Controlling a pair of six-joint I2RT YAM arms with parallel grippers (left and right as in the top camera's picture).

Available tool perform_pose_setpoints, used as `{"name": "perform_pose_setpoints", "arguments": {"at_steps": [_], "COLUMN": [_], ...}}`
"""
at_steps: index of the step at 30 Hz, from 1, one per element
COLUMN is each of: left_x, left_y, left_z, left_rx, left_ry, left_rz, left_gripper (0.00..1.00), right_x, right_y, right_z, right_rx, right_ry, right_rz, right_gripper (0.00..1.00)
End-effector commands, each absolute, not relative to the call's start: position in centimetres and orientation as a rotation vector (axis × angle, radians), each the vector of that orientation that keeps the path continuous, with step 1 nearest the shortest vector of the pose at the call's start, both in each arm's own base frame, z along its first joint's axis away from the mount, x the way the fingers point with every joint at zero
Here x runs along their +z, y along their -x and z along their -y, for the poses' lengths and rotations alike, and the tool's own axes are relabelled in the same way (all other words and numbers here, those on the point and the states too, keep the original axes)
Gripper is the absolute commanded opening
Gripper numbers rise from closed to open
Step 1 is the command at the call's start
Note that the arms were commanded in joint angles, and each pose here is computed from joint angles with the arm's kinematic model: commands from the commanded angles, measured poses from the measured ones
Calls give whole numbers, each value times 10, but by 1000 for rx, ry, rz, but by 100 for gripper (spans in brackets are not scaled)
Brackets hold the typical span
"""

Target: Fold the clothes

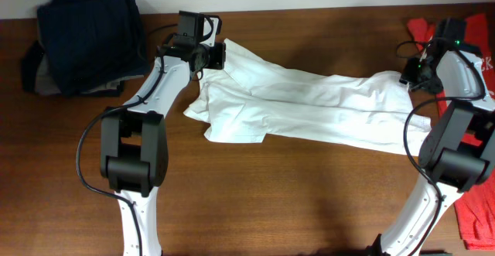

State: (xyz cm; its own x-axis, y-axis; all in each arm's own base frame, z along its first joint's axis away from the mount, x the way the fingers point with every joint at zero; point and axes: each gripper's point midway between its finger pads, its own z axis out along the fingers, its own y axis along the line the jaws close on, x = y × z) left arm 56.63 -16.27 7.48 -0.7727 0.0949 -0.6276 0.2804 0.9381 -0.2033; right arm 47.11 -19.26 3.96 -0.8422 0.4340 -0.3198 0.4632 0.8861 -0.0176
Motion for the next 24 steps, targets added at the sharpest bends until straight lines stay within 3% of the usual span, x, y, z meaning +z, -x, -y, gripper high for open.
{"name": "perform_pose_setpoints", "arguments": {"at_steps": [1,2,5,7,12,18,24], "left_x": [78,78,78,78,78,131,128], "left_y": [-571,-571,-571,-571,-571,-575,-529], "left_z": [159,159,159,159,159,154,132], "left_rx": [-374,-374,-374,-374,-375,-407,-489], "left_ry": [-261,-261,-261,-261,-261,-253,-190], "left_rz": [-2433,-2433,-2433,-2433,-2433,-2444,-2681], "left_gripper": [1,1,1,1,1,1,1], "right_x": [22,23,25,27,29,96,92], "right_y": [-475,-479,-485,-491,-493,-491,-439], "right_z": [194,194,195,197,198,213,205], "right_rx": [-129,-114,-109,-112,-116,-222,-299], "right_ry": [-650,-644,-638,-636,-636,-661,-704], "right_rz": [-2765,-2749,-2724,-2700,-2689,-2695,-2910], "right_gripper": [40,33,29,4,4,4,4]}}
